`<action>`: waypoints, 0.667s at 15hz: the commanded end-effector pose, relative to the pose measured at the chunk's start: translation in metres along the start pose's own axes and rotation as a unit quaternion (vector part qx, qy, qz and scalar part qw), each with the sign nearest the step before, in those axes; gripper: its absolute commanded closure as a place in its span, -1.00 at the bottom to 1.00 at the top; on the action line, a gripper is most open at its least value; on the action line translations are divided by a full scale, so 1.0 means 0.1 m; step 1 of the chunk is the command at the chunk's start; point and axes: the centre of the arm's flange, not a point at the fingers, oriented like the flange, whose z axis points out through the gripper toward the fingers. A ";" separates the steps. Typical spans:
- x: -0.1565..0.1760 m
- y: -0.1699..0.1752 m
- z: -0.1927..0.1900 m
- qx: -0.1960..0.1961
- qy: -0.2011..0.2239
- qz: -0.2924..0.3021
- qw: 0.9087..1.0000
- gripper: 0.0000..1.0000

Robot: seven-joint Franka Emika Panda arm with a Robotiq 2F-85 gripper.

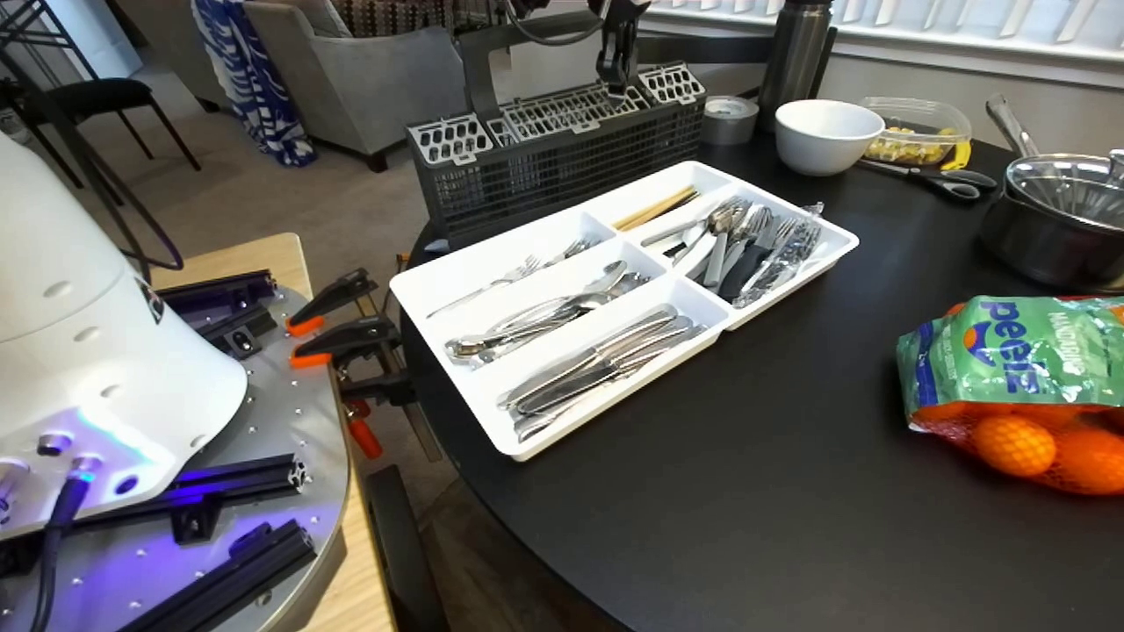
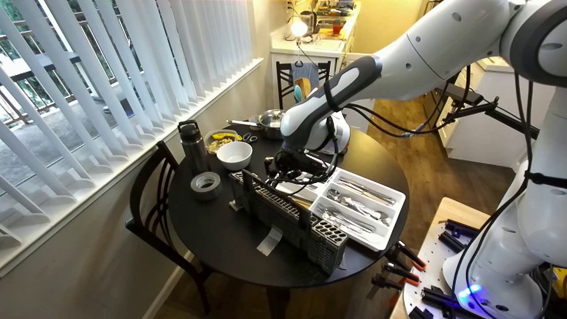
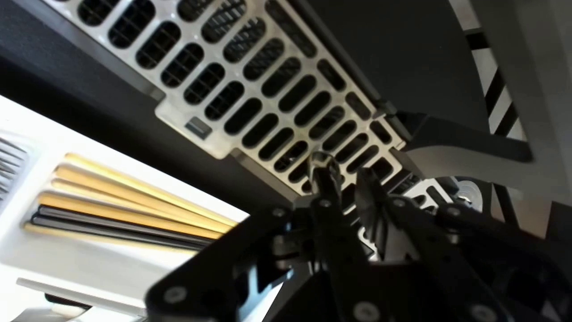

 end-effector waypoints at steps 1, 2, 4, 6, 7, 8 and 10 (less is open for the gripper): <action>-0.13 0.06 -0.13 0.005 0.009 0.011 1.000 0.97; -0.15 0.05 -0.14 0.003 0.010 0.014 1.000 1.00; -0.21 0.04 -0.18 0.011 0.032 0.048 0.998 0.95; -0.26 0.03 -0.26 0.024 0.071 0.095 0.993 0.94; -0.30 0.03 -0.29 0.032 0.085 0.115 0.989 0.94; -0.33 0.03 -0.33 0.039 0.101 0.132 0.985 0.93; -0.40 0.02 -0.36 0.051 0.123 0.175 0.976 0.95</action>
